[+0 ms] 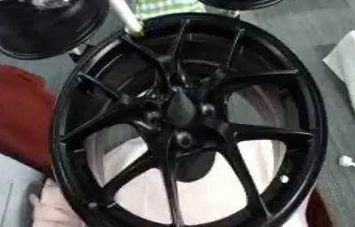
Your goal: Pull the pin out of the wheel hub.
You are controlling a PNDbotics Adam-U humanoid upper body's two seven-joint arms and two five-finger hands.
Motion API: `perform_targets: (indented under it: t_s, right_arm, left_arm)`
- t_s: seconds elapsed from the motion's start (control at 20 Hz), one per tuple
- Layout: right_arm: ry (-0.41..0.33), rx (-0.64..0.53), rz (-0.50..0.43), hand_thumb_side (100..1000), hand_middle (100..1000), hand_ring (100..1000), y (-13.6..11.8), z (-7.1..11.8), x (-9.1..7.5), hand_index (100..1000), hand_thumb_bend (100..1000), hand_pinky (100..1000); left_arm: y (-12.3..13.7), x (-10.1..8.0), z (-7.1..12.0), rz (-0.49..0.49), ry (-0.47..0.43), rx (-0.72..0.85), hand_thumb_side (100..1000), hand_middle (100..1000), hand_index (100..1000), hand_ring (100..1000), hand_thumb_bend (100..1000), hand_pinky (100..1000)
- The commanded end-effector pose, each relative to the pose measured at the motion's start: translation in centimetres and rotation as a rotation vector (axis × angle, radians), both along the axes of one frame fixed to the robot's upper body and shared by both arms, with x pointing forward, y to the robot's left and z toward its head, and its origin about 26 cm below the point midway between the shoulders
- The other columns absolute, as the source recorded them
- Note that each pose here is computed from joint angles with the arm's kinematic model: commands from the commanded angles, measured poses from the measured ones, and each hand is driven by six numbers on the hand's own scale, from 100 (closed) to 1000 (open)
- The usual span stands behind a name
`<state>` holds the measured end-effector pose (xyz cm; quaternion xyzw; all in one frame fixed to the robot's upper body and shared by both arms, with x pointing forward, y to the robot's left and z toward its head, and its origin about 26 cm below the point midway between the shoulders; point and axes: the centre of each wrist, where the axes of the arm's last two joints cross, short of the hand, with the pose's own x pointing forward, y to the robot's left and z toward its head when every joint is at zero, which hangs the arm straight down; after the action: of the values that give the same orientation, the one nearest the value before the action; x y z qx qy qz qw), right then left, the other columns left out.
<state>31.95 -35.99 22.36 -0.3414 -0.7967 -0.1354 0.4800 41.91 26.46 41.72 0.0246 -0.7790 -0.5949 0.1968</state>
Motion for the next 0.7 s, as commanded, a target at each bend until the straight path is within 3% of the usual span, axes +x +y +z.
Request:
perform_targets:
  t_s: [0.05,0.35,0.5,0.7]
  right_arm:
    - [-0.042,-0.025,-0.041,548,745,960,-0.8,1.3,-0.7,846,100,873]
    - [-0.063,-0.015,-0.076,547,745,959,-1.3,1.6,-1.0,846,100,873]
    - [-0.068,-0.012,-0.079,547,745,959,-1.3,1.7,-1.1,846,100,873]
    - [-0.073,-0.007,-0.082,546,745,959,-1.3,1.7,-1.1,846,100,873]
  left_arm:
    - [6.8,-2.9,1.9,0.102,-0.075,-0.098,246,251,363,476,100,549]
    - [16.5,-4.9,-3.3,0.359,0.056,-0.286,254,292,429,489,100,569]
    - [19.6,-5.6,-6.5,0.484,0.097,-0.322,254,351,481,511,100,591]
    - [21.8,-6.4,-11.1,0.61,0.134,-0.334,262,495,672,599,100,654]
